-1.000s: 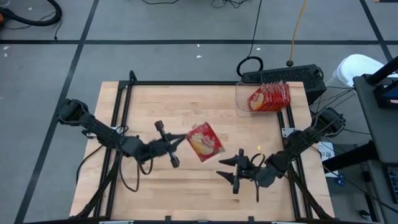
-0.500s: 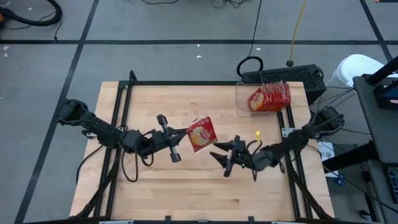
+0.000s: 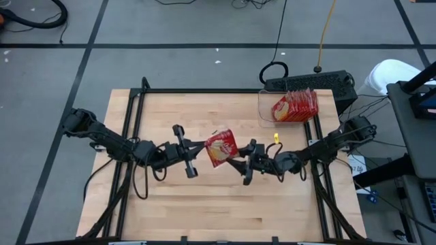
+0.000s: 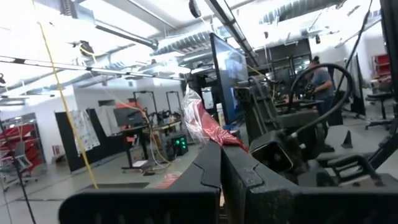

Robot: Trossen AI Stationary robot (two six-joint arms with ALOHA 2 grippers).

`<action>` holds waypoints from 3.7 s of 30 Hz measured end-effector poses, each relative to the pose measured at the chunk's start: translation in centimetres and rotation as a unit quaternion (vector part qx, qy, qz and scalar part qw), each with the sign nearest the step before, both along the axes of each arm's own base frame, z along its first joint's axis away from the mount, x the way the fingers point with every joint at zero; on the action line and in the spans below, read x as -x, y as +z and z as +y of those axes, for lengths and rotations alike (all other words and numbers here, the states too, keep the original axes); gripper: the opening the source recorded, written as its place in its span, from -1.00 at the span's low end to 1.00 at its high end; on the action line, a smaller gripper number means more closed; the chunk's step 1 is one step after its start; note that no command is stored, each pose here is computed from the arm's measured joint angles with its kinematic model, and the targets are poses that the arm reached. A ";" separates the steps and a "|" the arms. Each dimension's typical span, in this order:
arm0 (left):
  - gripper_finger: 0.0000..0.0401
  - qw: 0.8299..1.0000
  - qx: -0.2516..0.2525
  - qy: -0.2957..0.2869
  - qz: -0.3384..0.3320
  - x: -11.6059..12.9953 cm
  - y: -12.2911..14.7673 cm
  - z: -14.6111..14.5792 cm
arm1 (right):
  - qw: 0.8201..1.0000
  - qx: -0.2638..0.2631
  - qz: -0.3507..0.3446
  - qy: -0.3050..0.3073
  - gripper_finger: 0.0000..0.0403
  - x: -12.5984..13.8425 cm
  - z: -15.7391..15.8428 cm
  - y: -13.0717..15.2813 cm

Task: Sort popcorn bags into baskets
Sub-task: Put the red popcorn bag into the transparent bin

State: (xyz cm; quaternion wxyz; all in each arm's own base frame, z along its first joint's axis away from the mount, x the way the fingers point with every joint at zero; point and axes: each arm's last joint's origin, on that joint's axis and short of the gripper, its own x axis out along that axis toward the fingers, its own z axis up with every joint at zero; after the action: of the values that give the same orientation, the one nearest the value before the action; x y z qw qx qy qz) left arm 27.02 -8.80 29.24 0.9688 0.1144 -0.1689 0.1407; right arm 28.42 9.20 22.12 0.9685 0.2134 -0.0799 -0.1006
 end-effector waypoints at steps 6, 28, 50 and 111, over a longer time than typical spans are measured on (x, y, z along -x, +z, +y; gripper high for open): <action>-0.96 0.999 -0.037 0.013 0.015 -0.1 -0.1 0.0 | 1.000 0.016 -0.003 0.015 -0.46 0.1 0.3 0.1; -0.07 0.982 0.080 -0.007 0.174 0.7 -3.0 -1.3 | 0.947 -0.091 0.307 0.016 -0.96 8.2 -1.9 0.6; 0.42 0.880 0.117 -0.226 0.400 -8.5 -6.8 3.6 | 0.854 -0.062 0.497 0.139 -0.96 3.5 1.8 -4.9; -0.88 0.947 0.161 -0.244 0.132 -1.3 -6.2 3.5 | 0.990 0.129 0.036 -0.039 0.02 4.0 4.1 -4.0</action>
State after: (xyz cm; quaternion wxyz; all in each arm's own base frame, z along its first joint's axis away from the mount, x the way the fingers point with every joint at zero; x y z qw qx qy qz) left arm 28.35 -5.33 23.06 0.9927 -0.0706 -0.0374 -0.0908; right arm 24.43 13.31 18.15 0.9854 0.0796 -0.0652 -0.1354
